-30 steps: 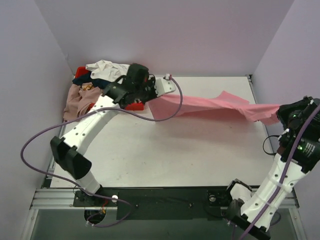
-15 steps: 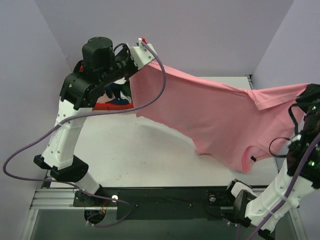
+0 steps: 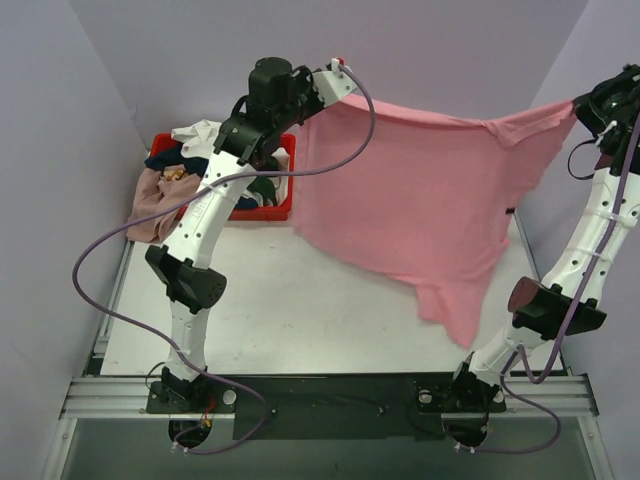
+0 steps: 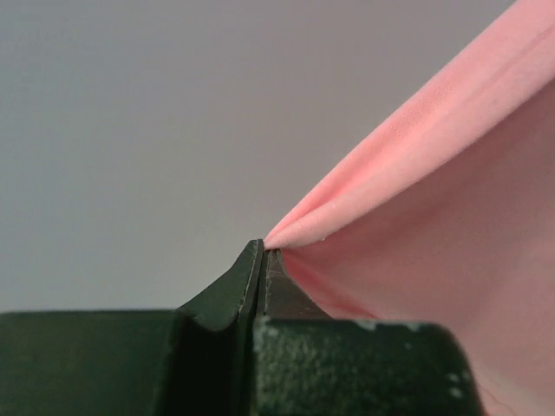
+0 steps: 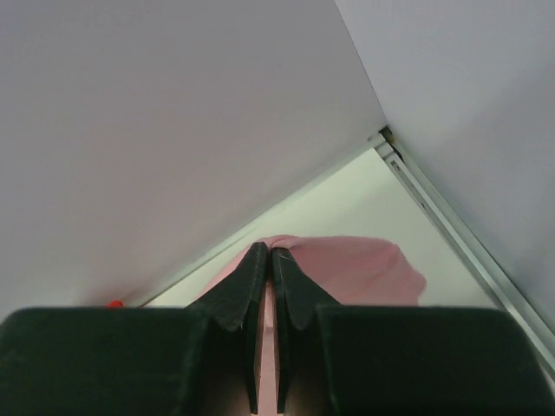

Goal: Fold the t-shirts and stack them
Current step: Flatten out the tshirt, then fold the flattened tshirt in 1/3 of the way

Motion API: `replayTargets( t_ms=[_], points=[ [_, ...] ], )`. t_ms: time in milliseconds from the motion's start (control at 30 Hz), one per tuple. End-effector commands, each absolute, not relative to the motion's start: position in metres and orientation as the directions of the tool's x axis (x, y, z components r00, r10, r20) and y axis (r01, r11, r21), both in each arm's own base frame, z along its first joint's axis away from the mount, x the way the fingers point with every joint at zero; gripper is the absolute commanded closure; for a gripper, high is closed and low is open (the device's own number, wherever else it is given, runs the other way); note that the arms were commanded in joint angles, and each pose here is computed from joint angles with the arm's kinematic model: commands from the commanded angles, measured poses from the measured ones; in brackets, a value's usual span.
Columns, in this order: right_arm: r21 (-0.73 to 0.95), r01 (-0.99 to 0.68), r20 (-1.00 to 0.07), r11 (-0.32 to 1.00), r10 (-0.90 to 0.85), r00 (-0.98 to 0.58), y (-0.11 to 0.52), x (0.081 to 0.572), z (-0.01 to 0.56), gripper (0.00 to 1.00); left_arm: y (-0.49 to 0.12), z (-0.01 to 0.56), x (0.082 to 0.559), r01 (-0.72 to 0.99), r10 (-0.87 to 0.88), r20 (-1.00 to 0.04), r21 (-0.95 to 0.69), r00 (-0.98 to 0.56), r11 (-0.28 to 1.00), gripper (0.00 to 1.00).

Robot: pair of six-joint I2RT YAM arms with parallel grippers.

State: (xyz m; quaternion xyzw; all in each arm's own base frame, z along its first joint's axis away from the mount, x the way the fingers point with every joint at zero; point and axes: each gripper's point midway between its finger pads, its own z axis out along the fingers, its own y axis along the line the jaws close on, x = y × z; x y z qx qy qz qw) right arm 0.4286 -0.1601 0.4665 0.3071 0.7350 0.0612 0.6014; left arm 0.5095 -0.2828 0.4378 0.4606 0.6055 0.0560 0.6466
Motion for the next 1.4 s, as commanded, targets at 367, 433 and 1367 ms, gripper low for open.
replayTargets(
  t_ms=[367,433,1367],
  points=[
    [0.489,0.336,-0.863,0.805,0.503,0.050,-0.148,0.329,0.496,1.00,-0.275,0.465,0.488,0.418,0.690,-0.581,0.807,0.432,0.417,1.00],
    [0.487,0.385,-0.840,0.784,0.541,-0.040,-0.140,0.316,0.446,1.00,-0.275,0.434,0.474,0.504,0.704,-0.581,0.786,0.407,0.357,1.00],
    [0.234,0.793,-0.296,0.563,0.818,-0.493,-0.050,0.147,0.117,1.00,-0.200,0.091,0.210,0.988,0.904,-0.402,-0.097,-0.146,0.116,1.00]
  ],
)
